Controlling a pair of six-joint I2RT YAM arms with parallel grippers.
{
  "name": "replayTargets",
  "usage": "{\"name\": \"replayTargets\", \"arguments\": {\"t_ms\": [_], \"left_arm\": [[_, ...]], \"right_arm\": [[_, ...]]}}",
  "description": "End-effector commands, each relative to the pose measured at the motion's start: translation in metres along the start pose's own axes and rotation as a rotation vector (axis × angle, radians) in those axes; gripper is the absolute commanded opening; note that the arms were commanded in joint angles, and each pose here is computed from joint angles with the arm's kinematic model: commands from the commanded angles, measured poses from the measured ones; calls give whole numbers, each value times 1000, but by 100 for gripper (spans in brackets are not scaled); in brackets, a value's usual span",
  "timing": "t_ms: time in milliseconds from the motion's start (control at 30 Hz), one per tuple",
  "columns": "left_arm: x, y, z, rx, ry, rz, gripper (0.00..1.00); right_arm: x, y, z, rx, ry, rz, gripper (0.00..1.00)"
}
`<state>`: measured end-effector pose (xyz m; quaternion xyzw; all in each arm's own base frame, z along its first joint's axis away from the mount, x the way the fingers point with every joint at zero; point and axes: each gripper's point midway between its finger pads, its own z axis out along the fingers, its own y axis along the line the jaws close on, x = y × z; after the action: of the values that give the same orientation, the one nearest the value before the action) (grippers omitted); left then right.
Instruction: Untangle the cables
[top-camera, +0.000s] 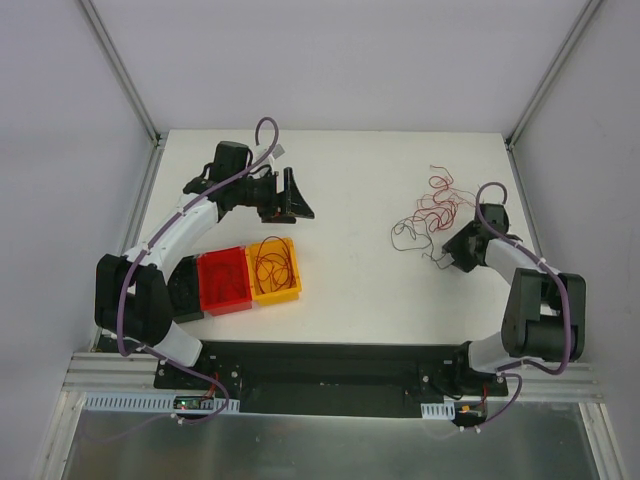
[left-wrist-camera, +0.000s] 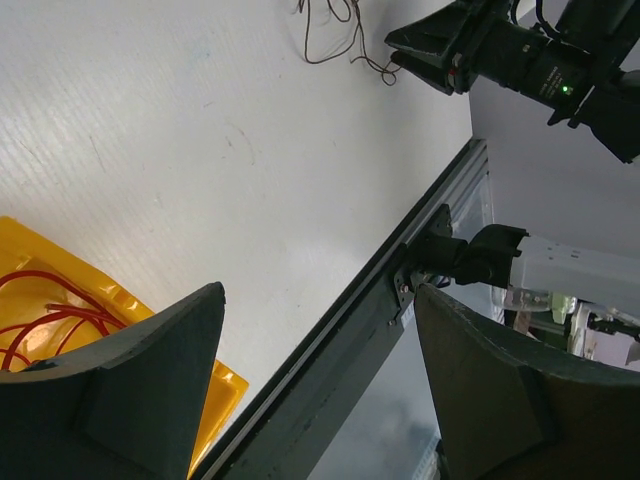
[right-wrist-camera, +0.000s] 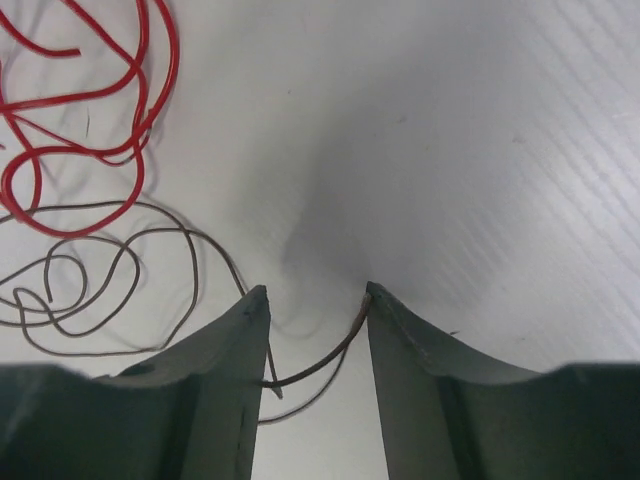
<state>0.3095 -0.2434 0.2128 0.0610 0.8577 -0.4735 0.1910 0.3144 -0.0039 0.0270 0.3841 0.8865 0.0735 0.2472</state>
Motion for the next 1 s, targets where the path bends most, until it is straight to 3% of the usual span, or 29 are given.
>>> {"name": "replayTargets", "arguments": {"t_ms": [0,133,267,400,567,667,733,967], "left_arm": [[0,-22,-9,66,-16,80,76],[0,-22,-9,70,-13,80,76],[1,-25,-10,82,-10,69,76],[1,-29,-12,94,-15,79,77],[1,-33,-15,101,-28,107,79],[-3,-27,-15,71,-51,125,79],[-6,-24,-14,47,-63,106,78],[-4,-31,-12,93,-59,122,73]], "right_arm": [[4,15,-6,-90,18,39,38],[-24,15,-59,-89,-130,-8,17],[-66,41,-164,-269,-403,-73,2],[-85,67,-262,-476,-583,-70,1],[-80,117,-356,-805,-623,-171,1],[-55,154,-380,-1018,-465,-275,1],[-38,168,-376,-1069,-372,-335,1],[21,156,-312,-980,-299,-432,1]]}}
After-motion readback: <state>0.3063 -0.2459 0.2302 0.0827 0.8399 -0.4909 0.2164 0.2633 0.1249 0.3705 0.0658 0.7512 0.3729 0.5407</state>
